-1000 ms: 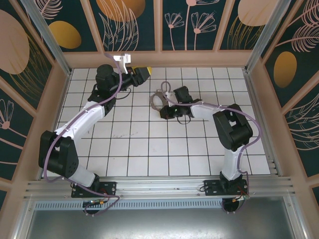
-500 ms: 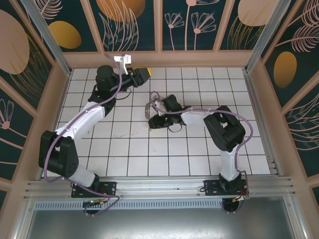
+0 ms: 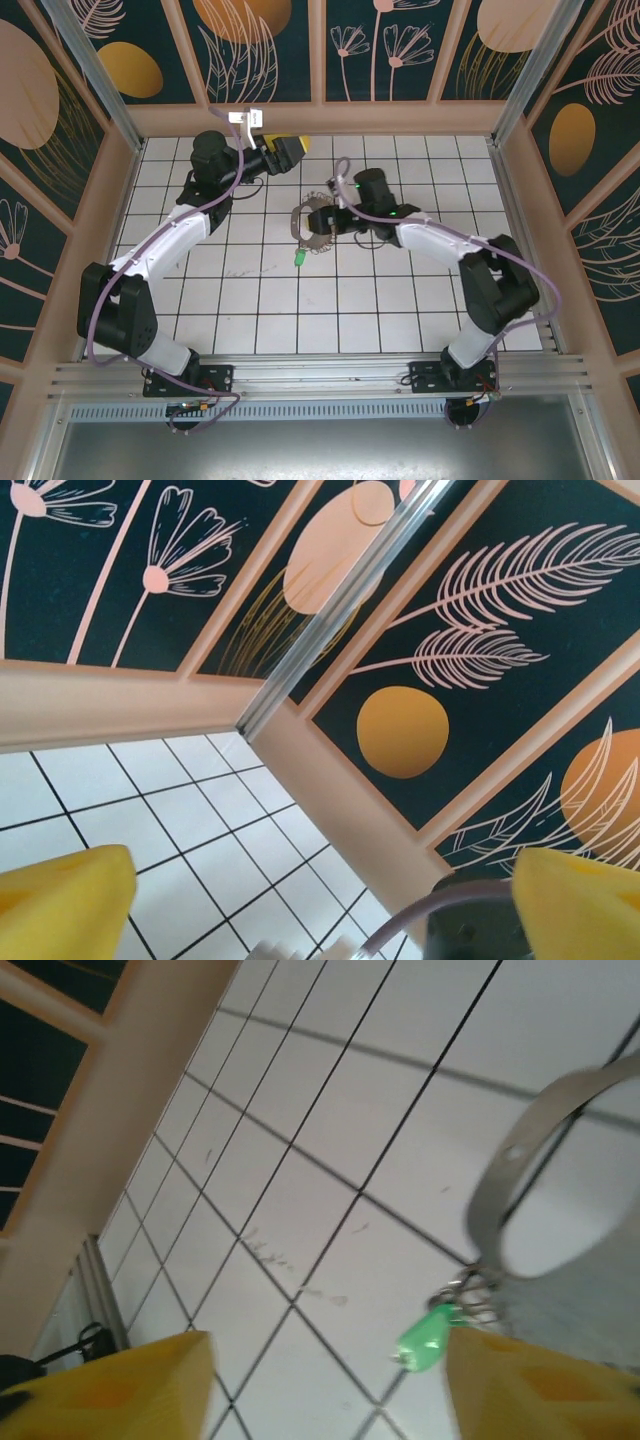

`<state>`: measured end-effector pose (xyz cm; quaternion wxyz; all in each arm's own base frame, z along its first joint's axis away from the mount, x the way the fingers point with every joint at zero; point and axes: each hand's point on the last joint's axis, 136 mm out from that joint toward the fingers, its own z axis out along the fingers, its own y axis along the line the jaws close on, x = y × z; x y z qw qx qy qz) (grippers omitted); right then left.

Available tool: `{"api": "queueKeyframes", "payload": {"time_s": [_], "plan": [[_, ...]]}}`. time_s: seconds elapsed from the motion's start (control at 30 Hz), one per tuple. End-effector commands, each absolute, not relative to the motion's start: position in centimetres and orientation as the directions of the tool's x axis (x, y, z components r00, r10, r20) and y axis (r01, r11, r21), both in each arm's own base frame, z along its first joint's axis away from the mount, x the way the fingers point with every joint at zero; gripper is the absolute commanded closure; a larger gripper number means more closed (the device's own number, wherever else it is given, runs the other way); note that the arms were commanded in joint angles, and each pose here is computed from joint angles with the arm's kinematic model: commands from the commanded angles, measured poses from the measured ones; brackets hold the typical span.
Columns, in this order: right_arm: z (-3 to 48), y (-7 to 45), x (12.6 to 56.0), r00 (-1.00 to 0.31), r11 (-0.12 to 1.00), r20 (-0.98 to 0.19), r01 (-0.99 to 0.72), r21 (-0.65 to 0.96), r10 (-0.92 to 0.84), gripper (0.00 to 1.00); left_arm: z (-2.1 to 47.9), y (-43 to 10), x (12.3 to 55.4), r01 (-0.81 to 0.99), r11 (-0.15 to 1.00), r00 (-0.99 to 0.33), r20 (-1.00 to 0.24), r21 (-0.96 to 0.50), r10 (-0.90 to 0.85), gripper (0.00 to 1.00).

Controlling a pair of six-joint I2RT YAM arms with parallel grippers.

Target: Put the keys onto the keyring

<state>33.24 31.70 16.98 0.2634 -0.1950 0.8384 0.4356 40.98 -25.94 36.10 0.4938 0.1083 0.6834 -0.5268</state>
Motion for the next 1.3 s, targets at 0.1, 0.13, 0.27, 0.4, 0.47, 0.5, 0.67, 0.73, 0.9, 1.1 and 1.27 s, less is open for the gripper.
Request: {"api": "queueKeyframes", "payload": {"time_s": [0.1, 0.13, 0.27, 0.4, 0.47, 0.5, 0.67, 0.73, 0.9, 1.1, 1.27], "plan": [[20.8, 23.5, 36.2, -0.697, 0.691, -0.717, -0.506, 0.516, 0.025, 0.01, 37.0, -22.4, 41.3, 0.599, 0.618, -0.34, -0.86, -0.51, -0.38, 0.02], [21.4, 21.7, 36.9, -0.672, 0.729, -0.739, -0.479, 0.489, 0.055, 0.01, 36.7, -21.4, 41.4, 0.567, 0.662, -0.302, -0.872, -0.49, -0.386, 0.01], [23.9, 13.7, 39.6, -0.562, 0.847, -0.803, -0.313, 0.43, 0.2, 0.01, 34.8, -16.9, 40.2, 0.438, 0.819, -0.116, -0.927, -0.37, -0.357, 0.02], [25.2, 5.6, 40.9, -0.416, 0.901, -0.844, -0.114, 0.419, 0.34, 0.01, 32.8, -12.3, 38.9, 0.25, 0.937, 0.007, -0.967, -0.245, -0.255, 0.02], [25.0, 2.2, 41.0, -0.31, 0.925, -0.882, -0.017, 0.379, 0.356, 0.01, 31.3, -10.6, 38.3, 0.168, 0.968, 0.012, -0.981, -0.187, -0.192, 0.01], [24.8, 1.3, 40.9, -0.263, 0.934, -0.9, 0.008, 0.358, 0.347, 0.01, 30.7, -10.0, 38.0, 0.137, 0.976, 0.017, -0.985, -0.17, -0.174, 0.02], [21.5, -1.8, 39.6, -0.18, 0.97, -0.957, 0.13, 0.205, 0.227, 0.01, 27.6, -5.4, 36.2, -0.032, 0.995, 0.047, -0.994, -0.096, -0.094, 0.01], [19.8, -2.4, 39.2, -0.179, 0.973, -0.963, 0.152, 0.176, 0.202, 0.01, 26.3, -3.4, 35.4, -0.094, 0.992, 0.054, -0.995, -0.087, -0.082, 0.01], [15.9, -3.2, 38.6, -0.187, 0.971, -0.964, 0.181, 0.157, 0.191, 0.01, 22.1, 0.1, 34.5, -0.203, 0.978, 0.017, -0.999, -0.039, -0.037, 0.02], [13.5, -2.4, 37.9, -0.181, 0.985, -0.973, 0.121, 0.125, 0.146, 0.01, 18.1, 1.7, 34.3, -0.224, 0.973, 0.022, -0.999, -0.048, -0.044, 0.01], [13.6, -1.4, 36.4, -0.079, 0.991, -0.988, 0.038, 0.129, 0.132, 0.01, 16.1, 1.6, 34.9, -0.181, 0.983, 0.011, -0.999, -0.039, -0.038, 0.01]]}}
